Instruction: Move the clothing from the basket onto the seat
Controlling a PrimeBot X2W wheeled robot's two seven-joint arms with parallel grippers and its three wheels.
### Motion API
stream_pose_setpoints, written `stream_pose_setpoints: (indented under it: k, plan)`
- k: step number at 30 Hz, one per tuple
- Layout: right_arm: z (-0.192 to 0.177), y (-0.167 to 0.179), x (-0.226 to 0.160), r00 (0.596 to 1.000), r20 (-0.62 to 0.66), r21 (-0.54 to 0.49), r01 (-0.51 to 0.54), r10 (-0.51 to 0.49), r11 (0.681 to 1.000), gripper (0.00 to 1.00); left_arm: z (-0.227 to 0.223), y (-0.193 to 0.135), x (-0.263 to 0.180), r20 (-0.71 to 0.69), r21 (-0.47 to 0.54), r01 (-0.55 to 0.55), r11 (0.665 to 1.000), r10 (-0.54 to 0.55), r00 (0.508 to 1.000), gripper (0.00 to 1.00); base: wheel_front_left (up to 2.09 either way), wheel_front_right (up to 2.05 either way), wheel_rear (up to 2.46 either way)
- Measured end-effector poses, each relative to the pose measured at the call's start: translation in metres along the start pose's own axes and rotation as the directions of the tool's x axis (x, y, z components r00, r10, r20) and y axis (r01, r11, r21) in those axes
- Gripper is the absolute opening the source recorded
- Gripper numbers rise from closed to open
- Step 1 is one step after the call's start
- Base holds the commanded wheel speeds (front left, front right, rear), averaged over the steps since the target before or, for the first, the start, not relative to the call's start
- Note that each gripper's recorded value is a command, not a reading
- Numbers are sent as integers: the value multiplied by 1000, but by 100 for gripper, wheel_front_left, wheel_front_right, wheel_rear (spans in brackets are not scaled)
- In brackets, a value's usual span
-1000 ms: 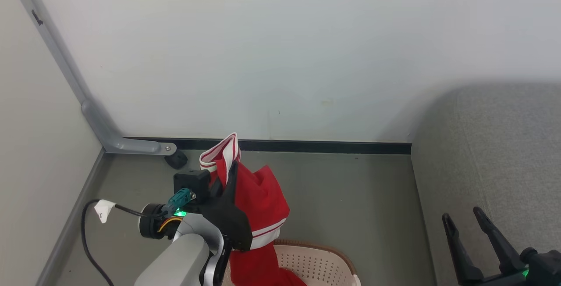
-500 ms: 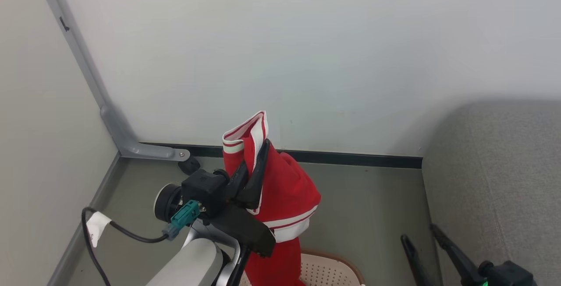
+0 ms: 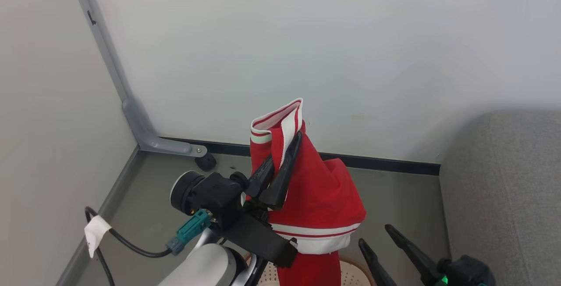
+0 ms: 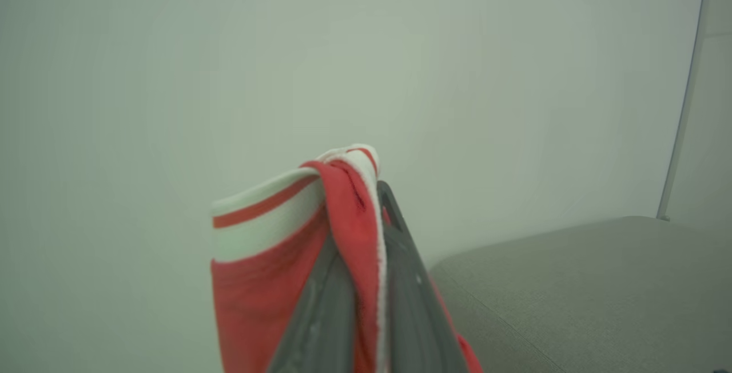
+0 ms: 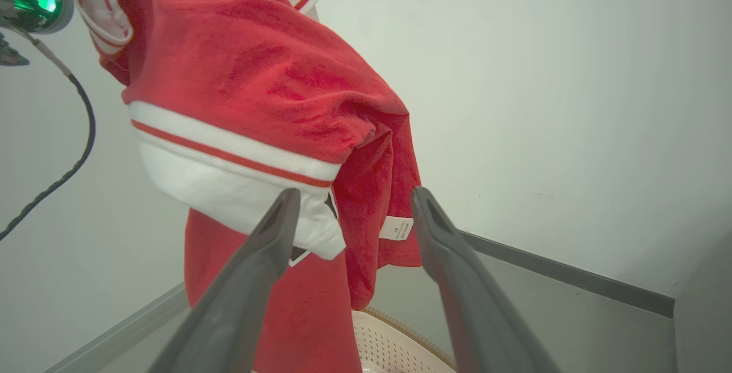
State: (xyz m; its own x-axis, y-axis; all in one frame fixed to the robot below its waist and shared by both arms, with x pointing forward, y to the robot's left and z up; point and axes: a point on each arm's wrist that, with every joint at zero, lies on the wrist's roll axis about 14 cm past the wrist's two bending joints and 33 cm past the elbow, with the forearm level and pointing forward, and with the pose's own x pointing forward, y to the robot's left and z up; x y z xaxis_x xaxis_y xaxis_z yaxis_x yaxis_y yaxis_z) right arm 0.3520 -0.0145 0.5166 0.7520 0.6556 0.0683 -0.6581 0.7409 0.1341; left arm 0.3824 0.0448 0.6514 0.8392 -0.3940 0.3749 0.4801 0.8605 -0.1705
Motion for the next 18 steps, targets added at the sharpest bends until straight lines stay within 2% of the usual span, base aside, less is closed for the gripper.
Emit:
stream_pose_setpoints:
  k: [11, 18]
  plan:
    - [-6, 39, 21, 991, -25, 15, -129, 130, 991, 100, 14, -15, -5, -1, 0, 35, 999, -35, 999, 0, 0, 0, 0]
    - [-1, 65, 37, 972, -24, -3, -232, 232, 973, 100, 21, -24, -8, -9, -1, 58, 998, -58, 998, 0, 0, 0, 0]
